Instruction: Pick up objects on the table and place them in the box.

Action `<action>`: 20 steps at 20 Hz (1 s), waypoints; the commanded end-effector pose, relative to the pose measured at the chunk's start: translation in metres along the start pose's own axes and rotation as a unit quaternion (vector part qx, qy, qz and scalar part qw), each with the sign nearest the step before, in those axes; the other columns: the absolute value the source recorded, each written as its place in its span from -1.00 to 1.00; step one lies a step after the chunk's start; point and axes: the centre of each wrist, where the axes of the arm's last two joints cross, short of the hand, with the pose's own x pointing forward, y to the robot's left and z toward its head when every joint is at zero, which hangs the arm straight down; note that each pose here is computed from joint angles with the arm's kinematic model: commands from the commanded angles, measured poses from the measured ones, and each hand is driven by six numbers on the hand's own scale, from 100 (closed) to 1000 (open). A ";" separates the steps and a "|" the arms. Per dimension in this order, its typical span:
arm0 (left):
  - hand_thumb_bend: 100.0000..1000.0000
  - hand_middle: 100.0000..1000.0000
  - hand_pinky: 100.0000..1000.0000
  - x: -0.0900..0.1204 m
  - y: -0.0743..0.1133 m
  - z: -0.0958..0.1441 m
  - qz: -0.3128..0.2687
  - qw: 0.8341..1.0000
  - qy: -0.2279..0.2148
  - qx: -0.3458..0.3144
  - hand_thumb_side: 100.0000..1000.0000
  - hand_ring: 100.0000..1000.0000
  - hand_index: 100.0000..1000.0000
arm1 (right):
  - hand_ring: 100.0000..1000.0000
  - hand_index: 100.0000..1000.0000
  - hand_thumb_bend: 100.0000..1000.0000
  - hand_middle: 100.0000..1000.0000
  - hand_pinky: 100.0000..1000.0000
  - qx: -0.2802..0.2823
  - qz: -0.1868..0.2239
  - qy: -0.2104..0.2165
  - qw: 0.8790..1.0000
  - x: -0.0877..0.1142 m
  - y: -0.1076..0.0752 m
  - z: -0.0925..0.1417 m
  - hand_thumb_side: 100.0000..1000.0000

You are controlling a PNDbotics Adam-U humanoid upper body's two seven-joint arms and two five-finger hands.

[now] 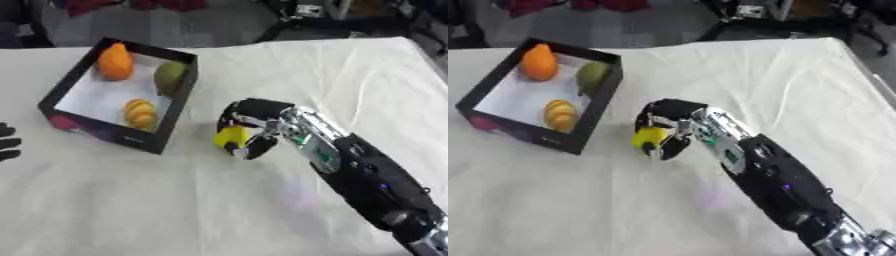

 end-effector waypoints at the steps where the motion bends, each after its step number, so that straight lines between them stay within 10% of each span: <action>1: -0.31 0.39 0.42 0.005 0.005 -0.002 -0.010 1.000 -0.009 0.002 0.80 0.42 0.61 | -0.31 -0.26 -1.00 -0.50 0.19 -0.067 0.022 0.019 0.997 -0.006 -0.015 0.000 -1.00; 7: -0.31 0.39 0.42 0.005 0.005 -0.001 -0.009 1.000 -0.009 0.002 0.80 0.42 0.60 | -0.36 -0.30 -1.00 -0.55 0.12 -0.173 0.020 0.011 0.985 -0.001 -0.063 -0.005 -1.00; 13: -0.31 0.39 0.42 0.006 0.000 -0.004 -0.001 1.000 -0.014 -0.007 0.79 0.42 0.60 | -0.36 -0.27 -1.00 -0.55 0.06 -0.196 -0.066 -0.011 0.978 0.011 -0.121 -0.038 -1.00; 20: -0.31 0.39 0.42 0.012 -0.011 -0.012 0.013 0.999 -0.032 -0.032 0.80 0.42 0.60 | -0.19 -0.05 -1.00 -0.35 0.11 -0.145 -0.146 -0.025 0.978 0.029 -0.116 -0.101 -0.97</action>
